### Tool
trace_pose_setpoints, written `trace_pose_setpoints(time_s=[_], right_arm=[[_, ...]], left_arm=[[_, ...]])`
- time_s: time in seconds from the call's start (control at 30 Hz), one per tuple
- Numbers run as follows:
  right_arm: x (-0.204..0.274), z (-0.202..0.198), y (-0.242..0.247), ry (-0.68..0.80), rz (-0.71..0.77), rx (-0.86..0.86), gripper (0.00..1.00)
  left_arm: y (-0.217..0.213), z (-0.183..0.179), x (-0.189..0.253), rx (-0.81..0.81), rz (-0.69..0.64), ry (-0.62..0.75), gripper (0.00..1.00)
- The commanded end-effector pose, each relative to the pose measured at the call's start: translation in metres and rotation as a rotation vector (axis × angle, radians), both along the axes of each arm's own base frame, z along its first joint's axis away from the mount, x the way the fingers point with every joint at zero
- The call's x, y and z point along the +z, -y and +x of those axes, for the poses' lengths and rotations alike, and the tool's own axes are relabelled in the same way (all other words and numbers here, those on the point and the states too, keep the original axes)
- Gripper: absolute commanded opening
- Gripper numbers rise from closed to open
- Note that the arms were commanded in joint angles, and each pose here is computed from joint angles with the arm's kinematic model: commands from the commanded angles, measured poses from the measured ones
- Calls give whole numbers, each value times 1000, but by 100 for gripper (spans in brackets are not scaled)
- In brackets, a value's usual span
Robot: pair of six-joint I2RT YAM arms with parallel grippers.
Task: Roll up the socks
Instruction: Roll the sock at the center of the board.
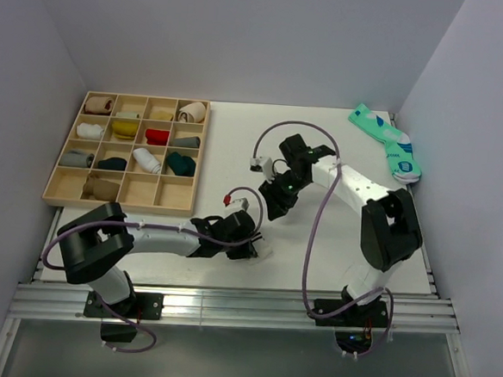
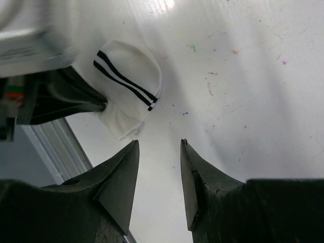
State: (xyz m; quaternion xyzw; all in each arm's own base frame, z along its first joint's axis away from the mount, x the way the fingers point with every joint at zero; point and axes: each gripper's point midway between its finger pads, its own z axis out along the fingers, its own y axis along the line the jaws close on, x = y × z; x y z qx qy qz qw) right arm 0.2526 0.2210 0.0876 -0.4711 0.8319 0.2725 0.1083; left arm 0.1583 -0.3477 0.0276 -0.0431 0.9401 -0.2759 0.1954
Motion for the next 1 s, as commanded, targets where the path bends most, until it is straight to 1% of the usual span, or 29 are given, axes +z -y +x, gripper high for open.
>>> trace_pose_setpoints(time_s=[0.0, 0.13, 0.2, 0.27, 0.3, 0.4, 0.43, 0.47, 0.53, 0.57, 0.63, 0.67, 0.73, 0.77, 0.93, 0.97], right_arm=[[21, -6, -3, 68, 86, 52, 45], [25, -15, 2, 131, 107, 104, 41], [22, -22, 6, 145, 117, 138, 41], [24, -30, 9, 167, 126, 168, 43], [24, -33, 9, 185, 134, 198, 44], [22, -45, 11, 220, 142, 270, 44], [25, -46, 10, 255, 148, 288, 44], [18, -53, 12, 261, 141, 311, 43], [21, -59, 5, 343, 149, 362, 44], [13, -68, 7, 350, 141, 381, 44], [17, -74, -5, 447, 159, 433, 45], [8, -80, -2, 461, 128, 447, 45], [7, -84, -9, 510, 126, 476, 47], [1, -93, -13, 514, 113, 513, 47], [-17, -103, -27, 555, 74, 595, 48], [-23, -110, -29, 554, 65, 621, 48]], left_arm=[[-37, -29, -33, -63, 161, -169, 0], [-46, -31, -36, -90, 131, -237, 0], [-50, -35, -37, -108, 112, -269, 1], [-53, -30, -37, -103, 87, -280, 0], [-53, -35, -37, -121, 66, -307, 0], [-54, -30, -37, -135, 43, -322, 0], [-54, -29, -36, -150, 34, -332, 0], [-55, -29, -39, -153, 43, -342, 0], [-51, -30, -37, -174, 22, -361, 0], [-51, -30, -40, -176, 18, -374, 0], [-49, -29, -40, -190, 3, -395, 0], [-49, -31, -44, -195, 2, -413, 0], [-48, -29, -47, -196, -6, -425, 0], [-46, -29, -44, -207, -20, -432, 0], [-44, -26, -45, -211, -33, -453, 0], [-44, -27, -45, -215, -38, -459, 0]])
